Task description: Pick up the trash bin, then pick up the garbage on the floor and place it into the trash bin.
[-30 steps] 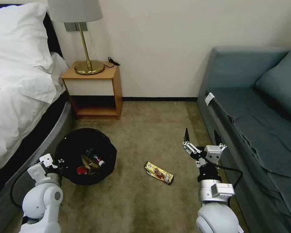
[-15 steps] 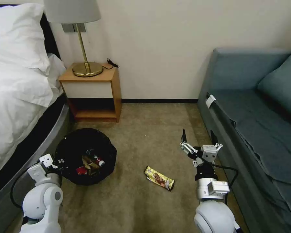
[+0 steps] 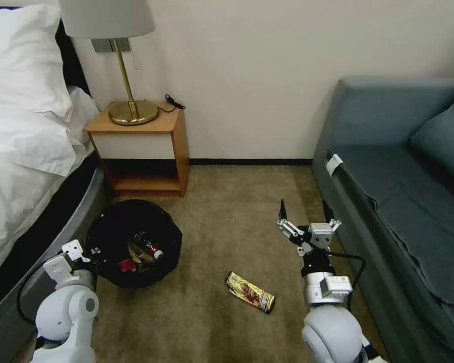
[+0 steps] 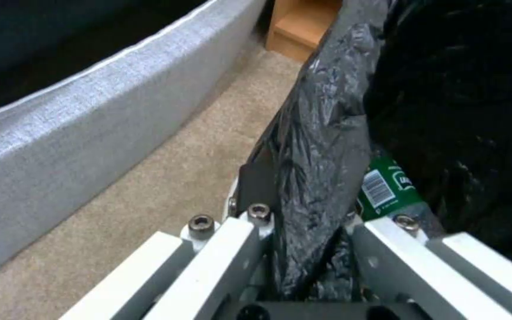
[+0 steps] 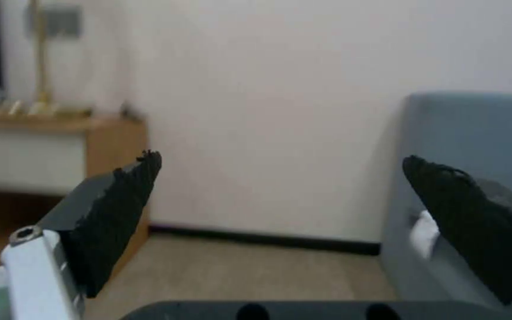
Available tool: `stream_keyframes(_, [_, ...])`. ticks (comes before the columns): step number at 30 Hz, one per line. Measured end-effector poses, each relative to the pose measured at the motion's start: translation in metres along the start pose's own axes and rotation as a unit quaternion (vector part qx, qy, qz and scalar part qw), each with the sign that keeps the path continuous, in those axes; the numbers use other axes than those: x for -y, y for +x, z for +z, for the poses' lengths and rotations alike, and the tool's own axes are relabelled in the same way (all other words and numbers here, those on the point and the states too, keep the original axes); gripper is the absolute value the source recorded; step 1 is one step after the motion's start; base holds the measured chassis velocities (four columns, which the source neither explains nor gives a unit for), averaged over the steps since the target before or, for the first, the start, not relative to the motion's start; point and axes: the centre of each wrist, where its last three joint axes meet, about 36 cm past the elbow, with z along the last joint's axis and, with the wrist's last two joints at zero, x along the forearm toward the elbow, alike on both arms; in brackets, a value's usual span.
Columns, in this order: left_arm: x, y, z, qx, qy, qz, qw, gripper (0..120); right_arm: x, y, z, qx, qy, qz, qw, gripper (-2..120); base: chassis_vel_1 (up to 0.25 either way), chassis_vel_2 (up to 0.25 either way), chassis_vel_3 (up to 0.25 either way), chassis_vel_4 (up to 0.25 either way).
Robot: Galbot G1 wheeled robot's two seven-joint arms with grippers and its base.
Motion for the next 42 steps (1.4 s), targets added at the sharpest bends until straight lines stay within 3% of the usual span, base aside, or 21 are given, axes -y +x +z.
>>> stream_keyframes(3, [-0.001,0.001,0.000,0.000,-0.003,0.000,1.0000,3,0.026,-0.034,0.017,-0.056,-0.008,-0.080,0.995,100,0.000,0.000,0.000,0.000])
stream_keyframes(7, [-0.001,0.002,0.000,0.000,-0.003,0.000,1.0000,3,0.038,-0.060,0.035,-0.086,-0.021,-0.139,0.986,100,0.000,0.000,0.000,0.000])
stream_keyframes(8, [-0.001,0.002,0.000,0.000,-0.004,0.001,1.0000,3,0.041,-0.073,0.053,-0.114,-0.033,-0.185,0.976,100,0.000,0.000,0.000,0.000])
stream_keyframes(15, [0.000,0.002,0.003,-0.002,-0.005,0.000,1.0000,3,0.054,-0.104,0.101,-0.165,-0.047,-0.292,0.941,100,0.000,0.000,0.000,0.000])
stream_keyframes(16, [0.000,0.002,0.004,-0.003,-0.005,-0.001,1.0000,3,0.054,-0.104,0.115,-0.183,-0.050,-0.320,0.928,100,0.000,0.000,0.000,0.000])
stream_keyframes(17, [0.000,0.002,0.004,-0.003,-0.005,-0.001,1.0000,3,0.054,-0.103,0.117,-0.186,-0.050,-0.324,0.926,100,0.000,0.000,0.000,0.000])
stream_keyframes(18, [0.000,0.001,0.006,-0.004,-0.004,-0.001,1.0000,3,0.055,-0.099,0.137,-0.206,-0.049,-0.360,0.909,100,0.000,0.000,0.000,0.000])
stream_keyframes(19, [0.000,0.001,0.006,-0.004,-0.004,-0.001,1.0000,3,0.055,-0.099,0.137,-0.206,-0.049,-0.360,0.909,100,0.000,0.000,0.000,0.000])
stream_keyframes(23, [0.000,0.001,0.008,-0.006,-0.005,-0.002,1.0000,3,0.057,-0.090,0.179,-0.247,-0.032,-0.405,0.880,100,0.000,0.000,0.000,0.000])
stream_keyframes(25, [0.000,0.000,0.009,-0.006,-0.005,-0.002,1.0000,3,0.058,-0.089,0.185,-0.254,-0.027,-0.408,0.876,100,0.000,0.000,0.000,0.000])
stream_keyframes(33, [-0.004,-0.002,0.015,-0.011,-0.007,-0.004,0.9999,3,0.077,-0.067,0.238,-0.326,0.032,-0.444,0.834,100,0.000,0.000,0.000,0.000])
stream_keyframes(42, [-0.007,-0.002,0.017,-0.012,-0.008,-0.004,0.9999,3,0.099,-0.074,0.265,-0.352,0.068,-0.441,0.823,100,0.000,0.000,0.000,0.000])
